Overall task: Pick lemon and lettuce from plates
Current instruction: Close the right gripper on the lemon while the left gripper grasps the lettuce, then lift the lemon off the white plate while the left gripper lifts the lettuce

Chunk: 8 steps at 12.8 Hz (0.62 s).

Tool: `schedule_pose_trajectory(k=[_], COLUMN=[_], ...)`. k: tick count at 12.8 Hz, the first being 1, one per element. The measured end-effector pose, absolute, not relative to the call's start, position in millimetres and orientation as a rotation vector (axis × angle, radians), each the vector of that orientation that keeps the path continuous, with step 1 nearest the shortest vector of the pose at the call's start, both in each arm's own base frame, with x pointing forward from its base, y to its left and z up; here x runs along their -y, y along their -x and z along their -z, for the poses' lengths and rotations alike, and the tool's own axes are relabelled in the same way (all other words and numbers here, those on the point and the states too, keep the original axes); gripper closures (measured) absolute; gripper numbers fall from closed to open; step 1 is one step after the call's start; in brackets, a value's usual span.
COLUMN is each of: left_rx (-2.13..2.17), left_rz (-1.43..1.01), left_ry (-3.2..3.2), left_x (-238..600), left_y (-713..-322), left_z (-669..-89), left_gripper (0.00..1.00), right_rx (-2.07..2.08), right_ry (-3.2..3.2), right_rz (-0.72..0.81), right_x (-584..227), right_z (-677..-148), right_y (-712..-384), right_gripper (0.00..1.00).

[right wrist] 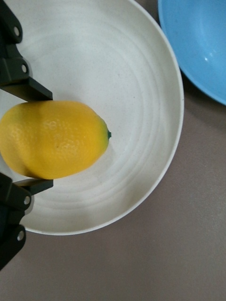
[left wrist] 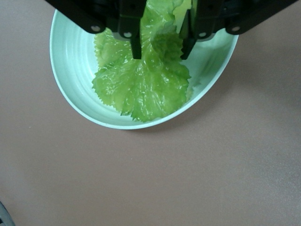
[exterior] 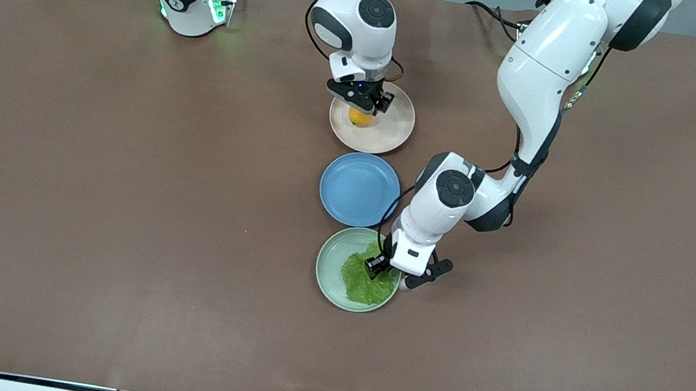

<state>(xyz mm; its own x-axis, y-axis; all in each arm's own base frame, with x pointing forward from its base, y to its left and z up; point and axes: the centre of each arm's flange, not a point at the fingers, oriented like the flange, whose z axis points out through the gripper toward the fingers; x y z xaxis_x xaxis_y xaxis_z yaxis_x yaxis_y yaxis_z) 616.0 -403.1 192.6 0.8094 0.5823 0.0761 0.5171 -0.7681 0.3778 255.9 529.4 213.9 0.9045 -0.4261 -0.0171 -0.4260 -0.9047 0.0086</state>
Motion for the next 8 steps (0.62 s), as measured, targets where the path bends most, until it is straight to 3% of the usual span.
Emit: schedule_pose_trajectory(k=[1,3,5,8], left_rx=[-0.834,-0.832,-0.839,-0.840], left_rz=[-0.269,-0.274,-0.281,-0.302], left_ry=[-2.654,-2.650,-2.637,-2.605], left_x=[403,404,405,413], left_y=[-616,-617,-619,-622], left_z=[-193,-194,-199,-219], left_gripper=[0.80,0.96,0.97,0.97], right_rx=[0.686,0.703,0.735,0.666], right_ry=[-3.064,-3.069,-3.068,-3.074], right_rz=[0.025,0.011,-0.004,0.004], right_x=[-530,-530,-522,-471], right_z=[-215,-220,-241,-317], right_y=[-257,-266,-292,-365], right_gripper=[0.34,0.36,0.36,0.36])
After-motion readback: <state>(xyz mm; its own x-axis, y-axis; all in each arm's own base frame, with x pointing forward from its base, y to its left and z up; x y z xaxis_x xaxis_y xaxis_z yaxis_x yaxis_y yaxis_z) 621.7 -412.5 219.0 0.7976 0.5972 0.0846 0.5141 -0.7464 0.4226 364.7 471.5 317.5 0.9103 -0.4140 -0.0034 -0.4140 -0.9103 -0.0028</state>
